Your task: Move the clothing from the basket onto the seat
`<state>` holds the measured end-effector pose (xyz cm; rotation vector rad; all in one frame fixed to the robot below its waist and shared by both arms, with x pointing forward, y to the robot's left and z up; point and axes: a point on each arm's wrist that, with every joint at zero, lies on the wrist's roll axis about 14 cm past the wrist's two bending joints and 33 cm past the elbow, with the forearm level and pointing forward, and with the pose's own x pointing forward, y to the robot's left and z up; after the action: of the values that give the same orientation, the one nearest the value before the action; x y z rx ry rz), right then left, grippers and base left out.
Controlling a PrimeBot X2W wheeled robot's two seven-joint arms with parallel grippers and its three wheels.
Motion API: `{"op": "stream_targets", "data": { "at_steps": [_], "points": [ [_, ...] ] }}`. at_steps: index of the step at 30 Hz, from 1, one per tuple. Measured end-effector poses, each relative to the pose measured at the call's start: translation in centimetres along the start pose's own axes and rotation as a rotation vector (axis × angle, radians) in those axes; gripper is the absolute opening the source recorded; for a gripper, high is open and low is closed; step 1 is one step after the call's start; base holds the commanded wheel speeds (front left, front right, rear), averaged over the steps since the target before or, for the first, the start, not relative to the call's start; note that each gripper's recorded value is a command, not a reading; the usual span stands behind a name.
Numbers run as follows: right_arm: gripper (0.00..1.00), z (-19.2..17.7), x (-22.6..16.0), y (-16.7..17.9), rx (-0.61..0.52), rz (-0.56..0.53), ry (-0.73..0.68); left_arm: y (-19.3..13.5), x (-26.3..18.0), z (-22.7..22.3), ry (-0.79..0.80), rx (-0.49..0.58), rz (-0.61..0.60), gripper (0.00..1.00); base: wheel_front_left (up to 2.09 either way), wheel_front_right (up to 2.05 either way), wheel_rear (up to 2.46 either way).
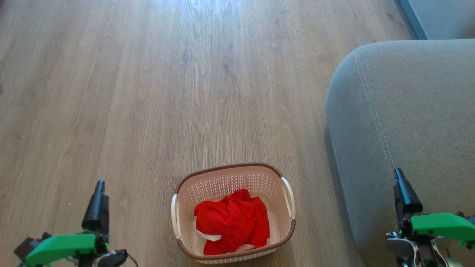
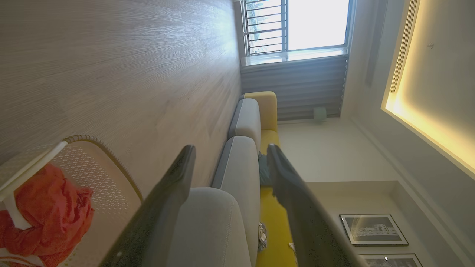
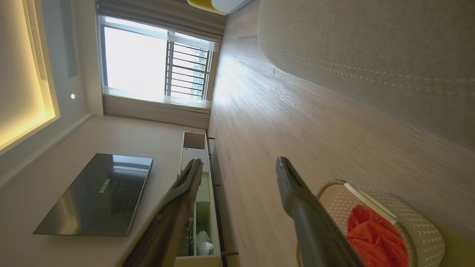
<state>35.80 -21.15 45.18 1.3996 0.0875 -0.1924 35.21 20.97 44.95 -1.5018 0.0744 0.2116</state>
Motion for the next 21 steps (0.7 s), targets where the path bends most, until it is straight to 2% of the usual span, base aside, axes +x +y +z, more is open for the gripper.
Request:
{"op": "stream_targets", "data": {
  "at_steps": [9,21],
  "points": [
    [1.0,0.4,0.2,1.5,-0.126,0.046,-0.022,-1.6,0.2,2.3,-0.078,0.073,-0.046,1.0,0.0,0.0,0.0],
    [1.0,-0.3,0.9,6.2,-0.382,0.187,-0.039,-5.1,0.5,4.6,-0.174,0.187,-0.141,1.0,0.0,0.0,0.0]
  ]
}}
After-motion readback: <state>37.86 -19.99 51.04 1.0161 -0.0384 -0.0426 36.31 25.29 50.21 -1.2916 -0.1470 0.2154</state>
